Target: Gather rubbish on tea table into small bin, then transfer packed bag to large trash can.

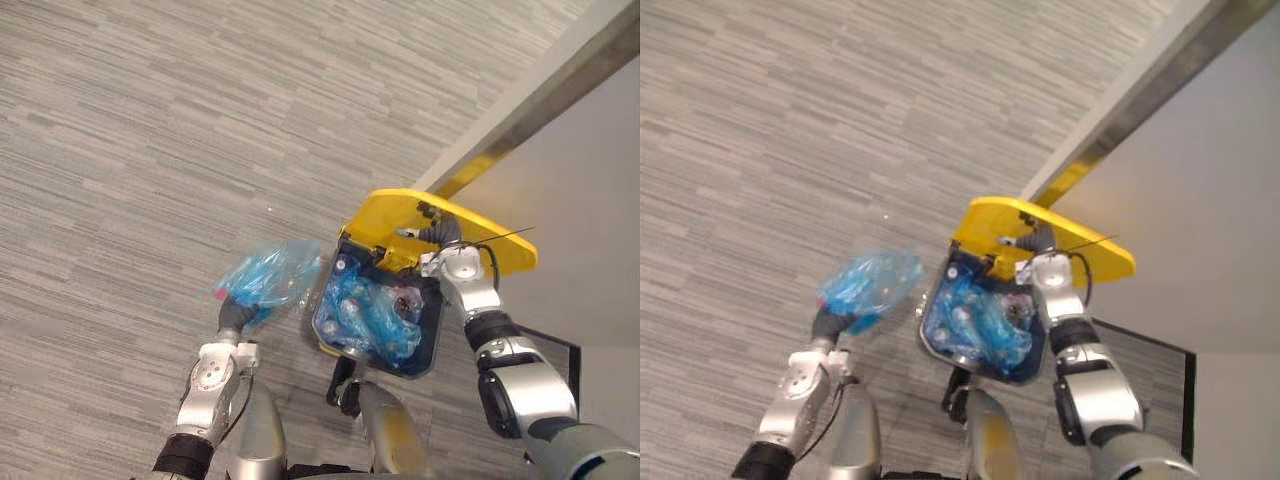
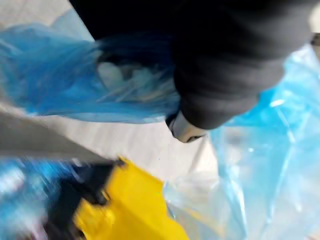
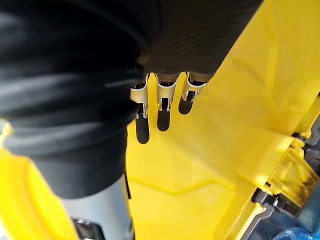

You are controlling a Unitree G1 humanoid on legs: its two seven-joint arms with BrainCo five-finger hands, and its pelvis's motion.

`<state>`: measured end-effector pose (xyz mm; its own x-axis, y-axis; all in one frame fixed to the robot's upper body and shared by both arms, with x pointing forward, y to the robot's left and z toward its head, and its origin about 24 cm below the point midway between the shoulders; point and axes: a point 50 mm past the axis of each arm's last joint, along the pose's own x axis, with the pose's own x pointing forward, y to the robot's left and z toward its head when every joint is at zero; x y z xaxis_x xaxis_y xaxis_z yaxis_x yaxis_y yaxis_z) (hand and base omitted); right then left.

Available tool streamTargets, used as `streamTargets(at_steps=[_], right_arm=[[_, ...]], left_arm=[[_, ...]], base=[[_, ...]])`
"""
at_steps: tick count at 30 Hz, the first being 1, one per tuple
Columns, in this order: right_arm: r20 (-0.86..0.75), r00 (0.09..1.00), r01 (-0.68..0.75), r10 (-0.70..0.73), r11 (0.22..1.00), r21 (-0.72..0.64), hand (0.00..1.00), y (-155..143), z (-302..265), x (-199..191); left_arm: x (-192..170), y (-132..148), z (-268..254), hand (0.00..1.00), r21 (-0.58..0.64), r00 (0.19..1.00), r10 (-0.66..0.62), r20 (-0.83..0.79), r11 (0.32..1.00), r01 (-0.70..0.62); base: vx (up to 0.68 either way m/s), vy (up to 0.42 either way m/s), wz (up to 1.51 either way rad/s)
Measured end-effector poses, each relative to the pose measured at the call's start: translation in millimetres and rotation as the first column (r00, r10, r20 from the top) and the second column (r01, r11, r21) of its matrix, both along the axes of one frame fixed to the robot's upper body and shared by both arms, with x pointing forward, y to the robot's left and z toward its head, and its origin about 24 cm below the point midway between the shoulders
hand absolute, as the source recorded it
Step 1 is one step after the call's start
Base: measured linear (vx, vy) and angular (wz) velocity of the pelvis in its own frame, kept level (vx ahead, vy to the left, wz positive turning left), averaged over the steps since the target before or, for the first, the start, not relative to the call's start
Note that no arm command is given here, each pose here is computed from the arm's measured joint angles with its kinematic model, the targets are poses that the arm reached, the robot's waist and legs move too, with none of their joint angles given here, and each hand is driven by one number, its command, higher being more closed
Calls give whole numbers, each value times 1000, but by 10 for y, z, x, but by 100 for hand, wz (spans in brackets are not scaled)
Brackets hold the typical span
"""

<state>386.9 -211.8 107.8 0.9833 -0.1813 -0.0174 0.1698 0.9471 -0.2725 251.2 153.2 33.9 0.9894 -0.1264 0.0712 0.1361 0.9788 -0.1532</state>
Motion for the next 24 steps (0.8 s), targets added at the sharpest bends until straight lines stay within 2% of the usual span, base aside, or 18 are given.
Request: streamTargets(at_steps=[4, 8, 13, 17, 24], right_arm=[[15, 1000, -14, 14, 999, -30, 0, -25, 105, 37], [20, 999, -38, 39, 998, -59, 0, 9, 204, 93], [40, 998, -54, 58, 994, -91, 0, 32, 315, 129], [74, 995, -64, 72, 993, -94, 0, 68, 404, 143], [225, 960, -126, 166, 976, -179, 0, 256, 849, 162]], left_arm=[[-33, -220, 245, 100, -59, 988, -108, 109, 992, 115], [-64, -530, 514, 100, -114, 941, -247, 232, 954, 279], [36, -867, 828, 100, -79, 866, -358, 350, 910, 408], [130, -998, 894, 100, -16, 848, -380, 370, 910, 414], [622, -941, 773, 100, 179, 913, -319, 255, 943, 280]], base=[[-57, 54, -17], [-9, 27, -18], [-23, 18, -10], [-4, 0, -1], [-35, 15, -15]])
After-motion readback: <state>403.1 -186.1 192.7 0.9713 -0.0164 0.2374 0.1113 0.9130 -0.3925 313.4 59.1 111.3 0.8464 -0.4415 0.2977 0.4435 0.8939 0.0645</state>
